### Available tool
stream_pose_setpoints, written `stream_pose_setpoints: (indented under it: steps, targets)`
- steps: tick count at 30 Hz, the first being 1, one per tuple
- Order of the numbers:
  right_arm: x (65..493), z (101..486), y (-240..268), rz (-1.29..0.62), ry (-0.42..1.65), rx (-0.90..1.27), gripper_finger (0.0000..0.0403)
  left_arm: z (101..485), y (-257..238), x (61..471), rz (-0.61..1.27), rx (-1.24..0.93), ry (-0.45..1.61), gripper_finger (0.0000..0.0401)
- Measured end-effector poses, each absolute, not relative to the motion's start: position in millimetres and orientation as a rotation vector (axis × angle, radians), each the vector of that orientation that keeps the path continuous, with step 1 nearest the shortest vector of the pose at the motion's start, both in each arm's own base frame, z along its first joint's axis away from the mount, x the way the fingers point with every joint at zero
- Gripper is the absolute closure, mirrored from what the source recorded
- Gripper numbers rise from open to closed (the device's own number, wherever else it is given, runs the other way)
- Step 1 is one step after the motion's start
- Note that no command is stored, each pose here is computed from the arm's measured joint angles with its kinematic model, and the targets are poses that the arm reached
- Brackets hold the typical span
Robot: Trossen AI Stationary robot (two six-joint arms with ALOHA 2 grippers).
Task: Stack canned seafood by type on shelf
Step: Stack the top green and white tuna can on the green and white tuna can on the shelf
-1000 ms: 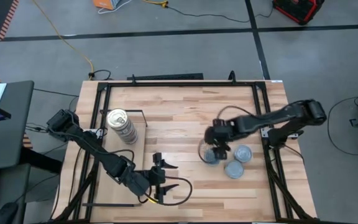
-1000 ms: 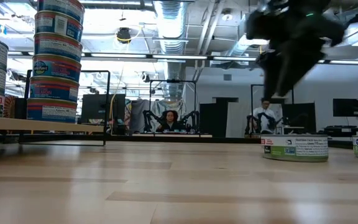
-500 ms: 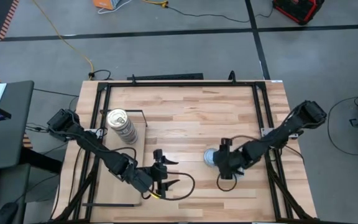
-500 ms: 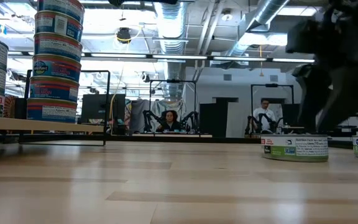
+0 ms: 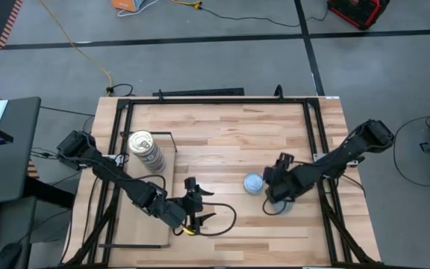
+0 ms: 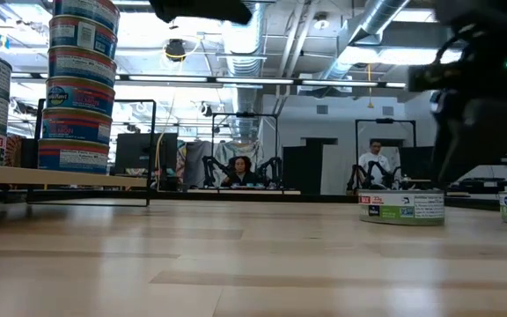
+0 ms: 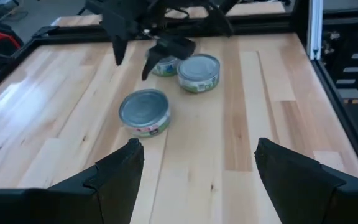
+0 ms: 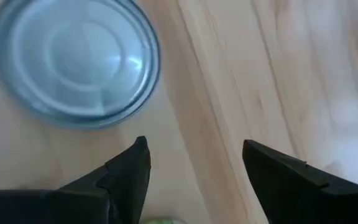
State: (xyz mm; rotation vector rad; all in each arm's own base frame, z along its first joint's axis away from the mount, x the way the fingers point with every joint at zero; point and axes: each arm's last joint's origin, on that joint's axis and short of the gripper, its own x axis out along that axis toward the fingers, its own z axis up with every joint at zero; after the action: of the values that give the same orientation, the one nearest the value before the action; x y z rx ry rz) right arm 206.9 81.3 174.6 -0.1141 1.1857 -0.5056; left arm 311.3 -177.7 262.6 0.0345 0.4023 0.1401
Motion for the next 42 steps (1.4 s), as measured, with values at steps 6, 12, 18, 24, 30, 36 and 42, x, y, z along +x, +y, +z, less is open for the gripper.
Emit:
stream_pose_setpoints:
  steps: [6, 12, 18, 24, 30, 36, 42]
  targets:
    - [218.4, 160.9, 64.0, -0.468, 1.143, -0.05, 0.0113, 250.1, -181.9, 317.9, 0.071, 0.066, 0.446, 0.0106]
    - [237.2, 164.0, 72.8, -0.288, 0.994, 0.03, 0.0113, 228.9, -186.1, 325.7, 0.033, 0.204, 0.499, 0.0106]
    - [250.9, 175.0, 89.4, -0.058, 0.859, 0.048, 0.0113, 206.9, -182.3, 336.6, 0.04, 0.257, 0.551, 0.0106]
    - [252.8, 178.9, 96.5, -0.03, 0.84, 0.042, 0.0113, 209.1, -175.0, 339.7, 0.094, 0.13, 0.543, 0.0106]
    - [263.3, 170.1, 110.2, -0.028, 0.74, 0.021, 0.0113, 208.4, -166.8, 344.5, 0.136, 0.06, 0.538, 0.0106]
    - [260.2, 146.4, 110.7, -0.088, 0.799, -0.004, 0.0113, 209.4, -165.7, 345.8, 0.15, 0.025, 0.523, 0.0106]
    - [259.3, 136.3, 115.2, -0.11, 0.81, -0.018, 0.0113, 209.7, -165.7, 346.1, 0.145, 0.041, 0.521, 0.0106]
